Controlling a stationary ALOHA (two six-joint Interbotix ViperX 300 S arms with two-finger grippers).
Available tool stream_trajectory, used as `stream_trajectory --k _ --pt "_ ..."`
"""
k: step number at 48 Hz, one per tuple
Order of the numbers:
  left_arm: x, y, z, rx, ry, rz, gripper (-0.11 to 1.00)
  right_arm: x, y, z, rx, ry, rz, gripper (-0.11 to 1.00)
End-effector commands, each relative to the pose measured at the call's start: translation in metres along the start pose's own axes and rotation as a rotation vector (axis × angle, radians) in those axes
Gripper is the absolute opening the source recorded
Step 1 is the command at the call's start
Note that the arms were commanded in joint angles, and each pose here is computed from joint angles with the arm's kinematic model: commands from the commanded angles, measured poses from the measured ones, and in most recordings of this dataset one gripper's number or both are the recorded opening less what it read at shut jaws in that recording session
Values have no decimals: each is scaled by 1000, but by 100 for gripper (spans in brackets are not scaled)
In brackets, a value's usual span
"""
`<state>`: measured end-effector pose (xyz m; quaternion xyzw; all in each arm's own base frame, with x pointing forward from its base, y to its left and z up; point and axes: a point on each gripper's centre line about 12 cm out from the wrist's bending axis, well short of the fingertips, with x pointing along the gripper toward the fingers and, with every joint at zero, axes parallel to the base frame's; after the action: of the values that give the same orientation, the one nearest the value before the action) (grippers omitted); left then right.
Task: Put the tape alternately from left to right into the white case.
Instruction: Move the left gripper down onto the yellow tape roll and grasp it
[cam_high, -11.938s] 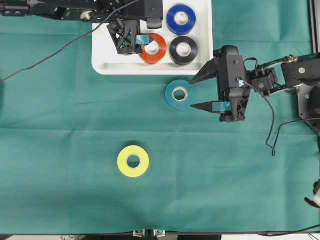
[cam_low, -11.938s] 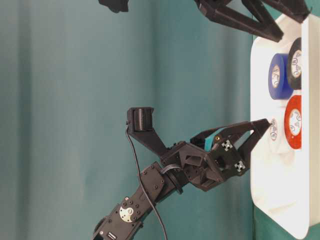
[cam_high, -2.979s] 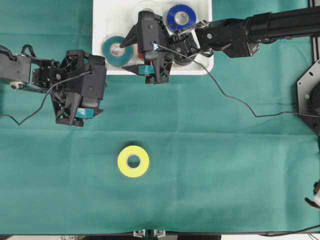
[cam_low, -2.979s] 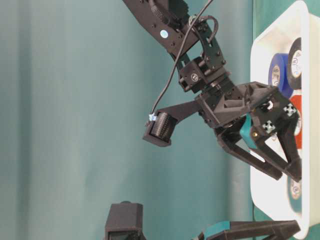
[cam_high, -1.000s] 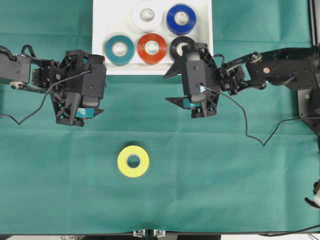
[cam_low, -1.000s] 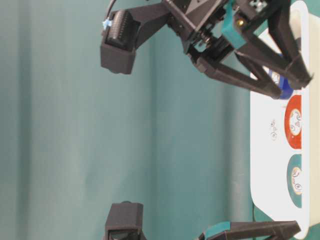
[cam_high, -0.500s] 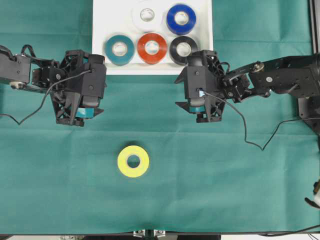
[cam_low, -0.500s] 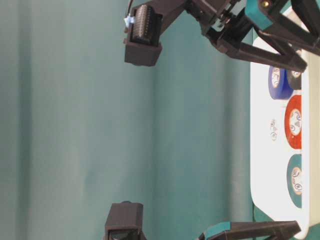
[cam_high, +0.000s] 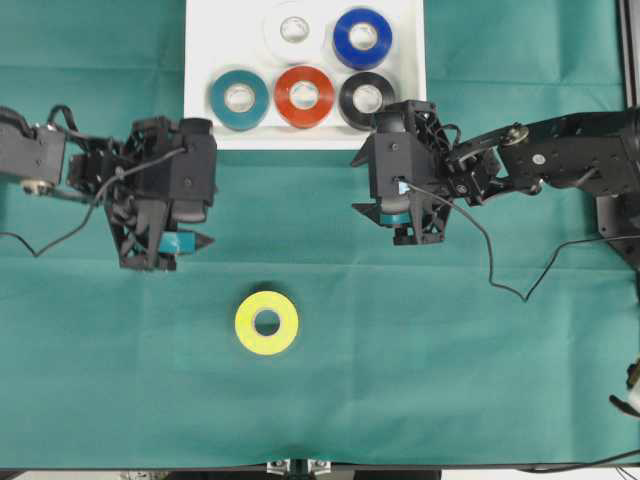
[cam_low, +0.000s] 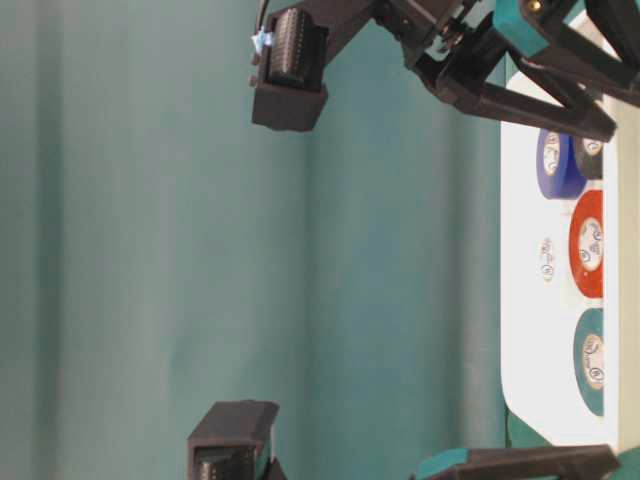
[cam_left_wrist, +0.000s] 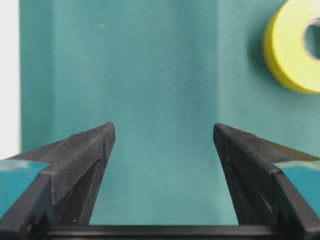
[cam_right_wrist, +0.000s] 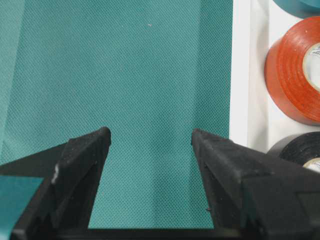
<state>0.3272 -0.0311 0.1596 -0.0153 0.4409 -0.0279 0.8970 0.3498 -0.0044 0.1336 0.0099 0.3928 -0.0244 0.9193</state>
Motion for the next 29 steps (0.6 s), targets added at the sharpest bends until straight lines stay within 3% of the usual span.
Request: stream_trajectory --k 1,6,14,29 --pt "-1 -10 12 -15 -30 -20 90 -6 2 10 -1 -37 7 74" --pt "1 -22 18 -72 -34 -42 90 -6 1 10 -1 -36 5 74" --pt "9 -34 25 -239 -24 -63 90 -6 1 8 -6 -31 5 74" --pt "20 -51 34 -457 42 -72 90 -6 2 9 -15 -35 8 74"
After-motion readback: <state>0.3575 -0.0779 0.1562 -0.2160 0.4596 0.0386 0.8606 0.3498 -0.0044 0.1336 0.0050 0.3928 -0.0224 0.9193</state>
